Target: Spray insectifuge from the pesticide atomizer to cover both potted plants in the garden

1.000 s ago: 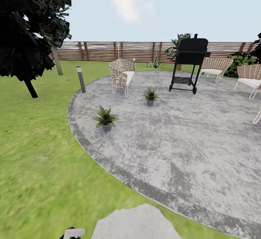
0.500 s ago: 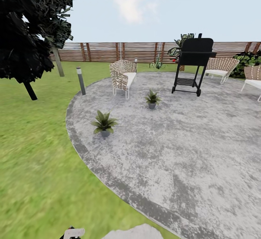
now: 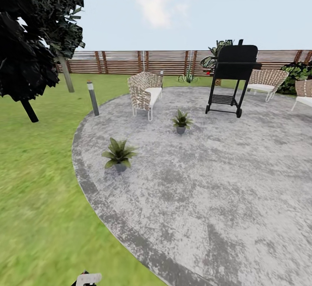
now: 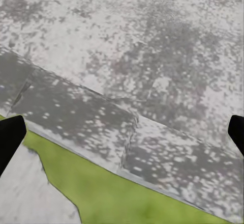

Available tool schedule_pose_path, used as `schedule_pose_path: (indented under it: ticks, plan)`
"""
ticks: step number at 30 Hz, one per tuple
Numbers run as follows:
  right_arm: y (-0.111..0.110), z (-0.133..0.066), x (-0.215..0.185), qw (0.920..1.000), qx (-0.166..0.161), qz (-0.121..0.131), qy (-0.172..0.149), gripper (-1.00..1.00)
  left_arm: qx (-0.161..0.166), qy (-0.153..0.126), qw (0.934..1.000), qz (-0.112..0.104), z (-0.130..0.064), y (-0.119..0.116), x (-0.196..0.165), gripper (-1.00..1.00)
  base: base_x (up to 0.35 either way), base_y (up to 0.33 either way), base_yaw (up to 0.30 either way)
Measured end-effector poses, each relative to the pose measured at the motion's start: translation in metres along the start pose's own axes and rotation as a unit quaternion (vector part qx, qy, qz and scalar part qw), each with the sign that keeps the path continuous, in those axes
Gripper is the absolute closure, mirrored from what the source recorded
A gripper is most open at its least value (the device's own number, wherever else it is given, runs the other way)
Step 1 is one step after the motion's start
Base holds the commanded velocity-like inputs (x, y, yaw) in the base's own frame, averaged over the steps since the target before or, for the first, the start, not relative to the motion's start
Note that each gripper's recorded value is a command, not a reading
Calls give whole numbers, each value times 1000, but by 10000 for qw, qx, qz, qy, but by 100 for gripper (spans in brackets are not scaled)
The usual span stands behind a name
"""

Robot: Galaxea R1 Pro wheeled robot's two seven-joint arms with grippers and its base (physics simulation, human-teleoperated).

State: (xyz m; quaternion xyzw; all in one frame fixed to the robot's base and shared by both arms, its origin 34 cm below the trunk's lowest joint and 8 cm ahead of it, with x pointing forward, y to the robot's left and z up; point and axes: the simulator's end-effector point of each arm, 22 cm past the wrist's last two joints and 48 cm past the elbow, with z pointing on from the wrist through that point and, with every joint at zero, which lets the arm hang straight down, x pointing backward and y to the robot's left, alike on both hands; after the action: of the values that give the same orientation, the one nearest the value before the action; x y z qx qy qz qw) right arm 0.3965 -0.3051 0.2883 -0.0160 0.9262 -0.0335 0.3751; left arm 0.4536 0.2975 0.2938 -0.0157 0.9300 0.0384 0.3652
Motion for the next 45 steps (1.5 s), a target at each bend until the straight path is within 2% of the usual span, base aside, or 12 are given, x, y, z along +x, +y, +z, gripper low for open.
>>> schedule_pose_path:
  ticks: [45]
  plan:
    - [0, 0, 0, 10000, -1, -1, 1, -100, 4, 2, 10000, 6, 0, 0, 0, 100, 333, -88, 0]
